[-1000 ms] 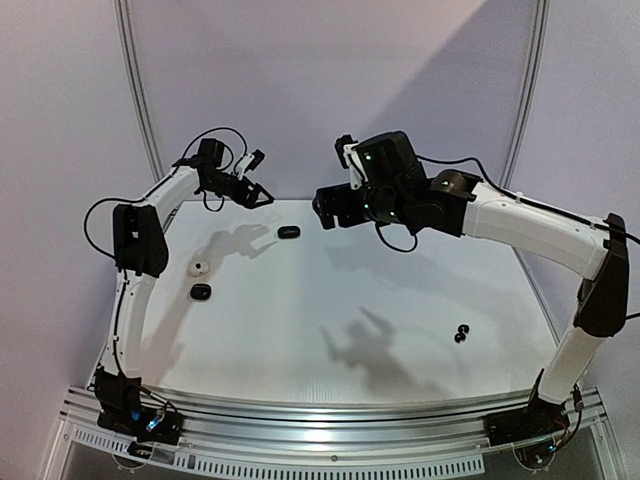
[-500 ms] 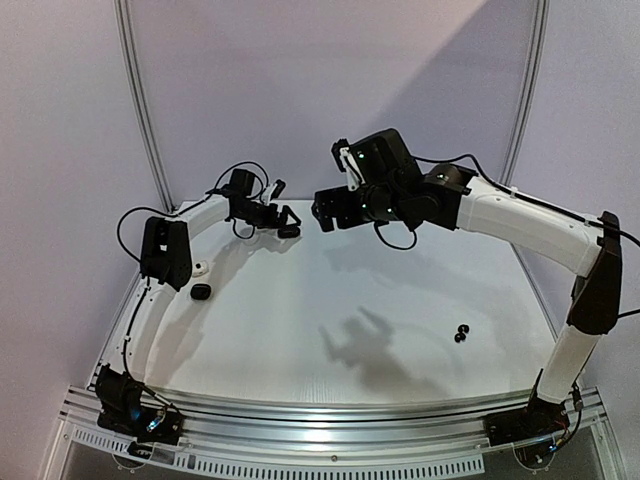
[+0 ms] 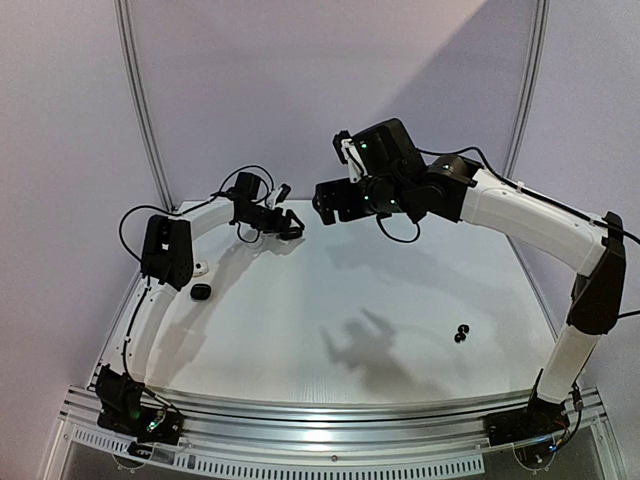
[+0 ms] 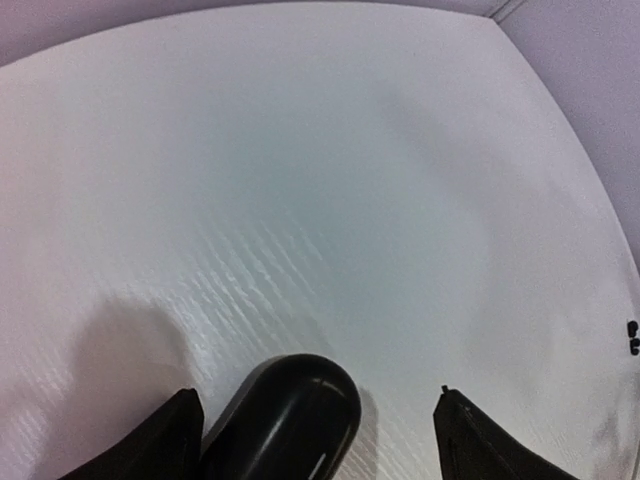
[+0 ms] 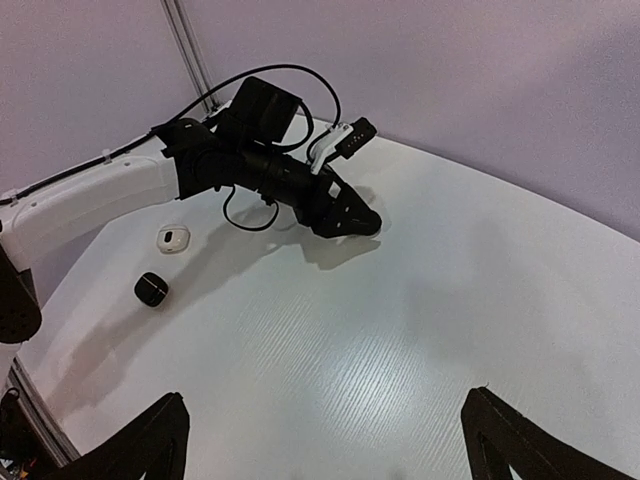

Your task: Insert the wireless bluetooth earbuds into the charging case

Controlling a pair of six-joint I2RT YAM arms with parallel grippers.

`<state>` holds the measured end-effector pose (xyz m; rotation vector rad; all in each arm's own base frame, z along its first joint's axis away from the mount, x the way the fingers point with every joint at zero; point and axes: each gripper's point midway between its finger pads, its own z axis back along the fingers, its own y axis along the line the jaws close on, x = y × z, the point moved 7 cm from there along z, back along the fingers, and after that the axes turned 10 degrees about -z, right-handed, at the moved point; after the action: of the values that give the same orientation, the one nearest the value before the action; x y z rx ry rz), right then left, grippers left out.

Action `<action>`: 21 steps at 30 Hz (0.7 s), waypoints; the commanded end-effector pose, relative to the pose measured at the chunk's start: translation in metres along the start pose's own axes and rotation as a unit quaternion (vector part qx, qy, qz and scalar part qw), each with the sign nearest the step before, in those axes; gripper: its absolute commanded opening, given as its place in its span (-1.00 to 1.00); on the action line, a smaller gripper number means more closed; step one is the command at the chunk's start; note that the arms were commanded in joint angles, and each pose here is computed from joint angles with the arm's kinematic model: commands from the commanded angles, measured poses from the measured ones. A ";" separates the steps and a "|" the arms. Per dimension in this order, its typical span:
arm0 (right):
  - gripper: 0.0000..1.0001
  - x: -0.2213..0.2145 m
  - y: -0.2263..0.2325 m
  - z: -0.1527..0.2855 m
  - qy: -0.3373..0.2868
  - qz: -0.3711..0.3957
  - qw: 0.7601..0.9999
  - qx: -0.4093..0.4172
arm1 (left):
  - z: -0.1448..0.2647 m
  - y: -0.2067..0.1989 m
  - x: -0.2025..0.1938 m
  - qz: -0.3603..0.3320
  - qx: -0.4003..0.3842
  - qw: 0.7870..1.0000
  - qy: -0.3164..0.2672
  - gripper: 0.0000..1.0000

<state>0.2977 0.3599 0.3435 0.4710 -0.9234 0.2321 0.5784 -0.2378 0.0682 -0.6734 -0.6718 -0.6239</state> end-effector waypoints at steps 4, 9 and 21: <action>0.93 0.001 -0.002 0.000 0.008 0.010 1.000 -0.008 | -0.002 -0.049 -0.015 -0.093 -0.003 0.993 0.076 0.60; 0.93 0.000 -0.003 0.003 0.011 0.008 1.000 -0.006 | -0.002 -0.053 -0.018 -0.172 0.045 0.979 0.103 0.55; 0.95 0.000 -0.007 0.013 0.008 -0.002 1.000 -0.008 | -0.016 -0.037 -0.007 -0.210 0.131 0.963 0.108 0.01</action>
<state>0.2958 0.3567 0.3389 0.4412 -0.9004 0.2485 0.5539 -0.2741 0.0778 -0.2682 -0.7186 -0.9604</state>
